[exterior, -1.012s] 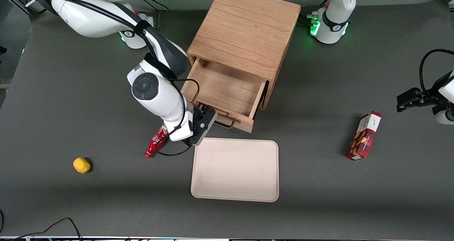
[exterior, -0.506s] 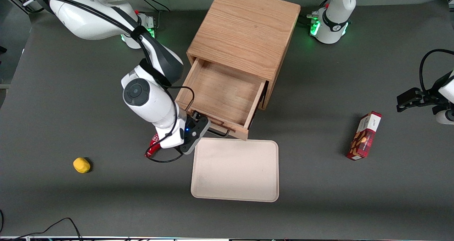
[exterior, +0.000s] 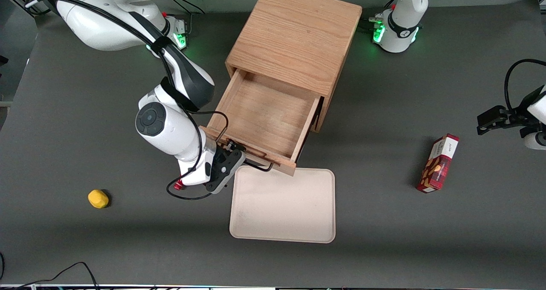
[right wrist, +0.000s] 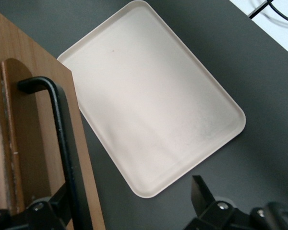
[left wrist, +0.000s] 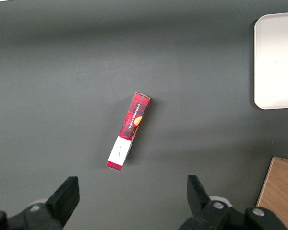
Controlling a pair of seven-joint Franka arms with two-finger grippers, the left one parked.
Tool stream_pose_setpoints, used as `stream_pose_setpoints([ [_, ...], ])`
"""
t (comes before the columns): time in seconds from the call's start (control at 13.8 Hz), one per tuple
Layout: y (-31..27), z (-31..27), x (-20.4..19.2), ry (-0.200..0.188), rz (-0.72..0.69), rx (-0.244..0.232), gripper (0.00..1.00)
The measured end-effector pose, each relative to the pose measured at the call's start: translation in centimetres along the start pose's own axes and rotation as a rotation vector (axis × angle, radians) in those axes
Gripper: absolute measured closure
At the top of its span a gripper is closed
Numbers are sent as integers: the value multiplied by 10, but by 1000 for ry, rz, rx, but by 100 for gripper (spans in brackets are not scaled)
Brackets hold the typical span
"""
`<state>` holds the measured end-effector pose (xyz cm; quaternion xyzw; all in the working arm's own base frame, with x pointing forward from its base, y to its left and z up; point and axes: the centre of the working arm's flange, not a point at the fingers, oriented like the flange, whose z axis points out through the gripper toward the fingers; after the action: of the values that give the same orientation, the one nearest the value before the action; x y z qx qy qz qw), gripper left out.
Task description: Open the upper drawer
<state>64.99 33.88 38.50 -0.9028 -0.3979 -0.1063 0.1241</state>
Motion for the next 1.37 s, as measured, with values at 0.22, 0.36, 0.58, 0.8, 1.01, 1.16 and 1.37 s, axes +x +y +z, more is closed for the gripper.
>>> stream_pose_setpoints([
  [0.22, 2, -10, 3, 9, 52, 59, 0],
  [0.36, -1, -19, 6, 1, 58, 83, 0],
  [0.58, -4, -26, 7, -15, 72, 116, 0],
  [0.8, 9, -85, 10, 34, 95, 95, 0],
  [1.01, 62, -180, -28, 41, 180, -1, 0],
  [1.16, 118, -236, -84, -13, 298, -59, 0],
  [1.37, 159, -292, -163, -81, 456, -142, 0],
])
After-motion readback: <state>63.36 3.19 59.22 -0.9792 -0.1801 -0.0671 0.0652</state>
